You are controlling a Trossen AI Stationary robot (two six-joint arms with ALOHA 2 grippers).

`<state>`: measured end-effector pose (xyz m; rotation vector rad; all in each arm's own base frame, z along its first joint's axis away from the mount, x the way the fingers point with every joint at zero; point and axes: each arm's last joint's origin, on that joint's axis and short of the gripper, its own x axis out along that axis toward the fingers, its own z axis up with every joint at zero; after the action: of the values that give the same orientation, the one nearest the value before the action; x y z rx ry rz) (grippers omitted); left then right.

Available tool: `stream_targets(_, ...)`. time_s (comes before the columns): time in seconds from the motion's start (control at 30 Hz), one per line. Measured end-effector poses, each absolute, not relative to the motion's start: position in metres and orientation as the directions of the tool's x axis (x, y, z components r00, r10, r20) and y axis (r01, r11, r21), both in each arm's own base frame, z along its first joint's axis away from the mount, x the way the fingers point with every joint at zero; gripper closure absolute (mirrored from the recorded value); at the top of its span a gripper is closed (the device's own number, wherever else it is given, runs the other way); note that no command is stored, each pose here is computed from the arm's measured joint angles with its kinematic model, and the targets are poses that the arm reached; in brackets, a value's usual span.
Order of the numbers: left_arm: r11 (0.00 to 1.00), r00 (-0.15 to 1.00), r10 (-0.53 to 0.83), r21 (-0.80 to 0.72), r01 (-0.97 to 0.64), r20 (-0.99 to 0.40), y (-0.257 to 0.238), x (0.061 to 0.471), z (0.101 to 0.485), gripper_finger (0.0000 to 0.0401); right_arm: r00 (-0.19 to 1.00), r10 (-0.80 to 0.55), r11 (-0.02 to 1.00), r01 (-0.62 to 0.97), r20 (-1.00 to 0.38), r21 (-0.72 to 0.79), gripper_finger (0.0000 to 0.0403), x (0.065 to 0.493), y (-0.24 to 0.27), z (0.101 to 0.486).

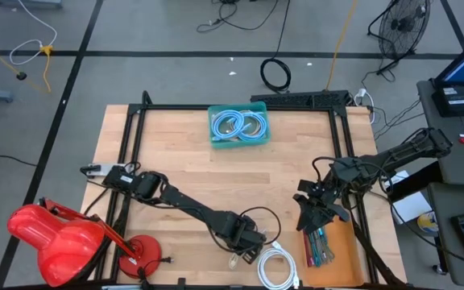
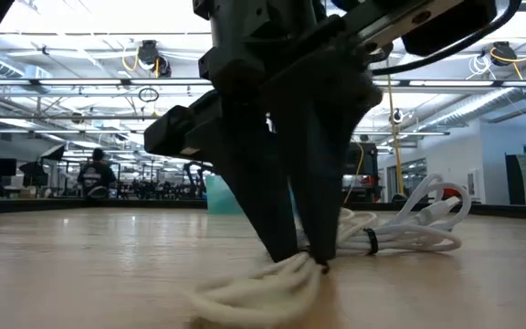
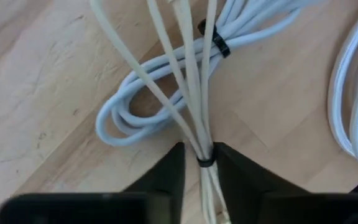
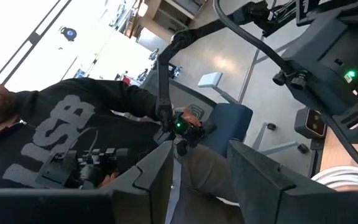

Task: Pick & Place USB Port
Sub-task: Put the brown charger cable into the orange bin

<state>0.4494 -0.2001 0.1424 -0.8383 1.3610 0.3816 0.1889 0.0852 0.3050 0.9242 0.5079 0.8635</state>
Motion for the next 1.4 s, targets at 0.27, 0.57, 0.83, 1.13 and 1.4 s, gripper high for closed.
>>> stream_targets(0.27,0.673,0.227,-0.256,-0.342,-0.655,-0.940,-0.202,0.452,0.145,0.0391,0.589,0.808,0.326,-0.413,-0.024,0.851,0.0261,0.189,0.085,0.305)
stream_targets(0.57,0.672,0.356,-0.323,-0.477,-0.566,-0.877,-0.205,0.444,0.204,0.0398,0.614,0.789,0.340,-0.402,-0.025,0.850,0.0261,0.190,0.084,0.305)
stream_targets(0.83,0.707,0.556,-0.106,-0.456,-0.542,-0.825,-0.179,0.421,0.282,0.0400,0.726,0.687,0.420,-0.373,-0.022,0.827,0.0261,0.193,0.081,0.305)
stream_targets(1.13,0.765,0.729,0.109,-0.411,-0.496,-0.676,-0.108,0.401,0.363,0.0400,0.938,0.330,0.596,-0.291,0.102,0.748,0.0261,0.200,0.069,0.317)
stream_targets(1.4,0.829,0.804,0.129,-0.382,-0.409,-0.580,-0.068,0.399,0.391,0.0401,0.963,0.107,0.736,-0.245,0.248,0.631,0.0261,0.199,0.061,0.332)
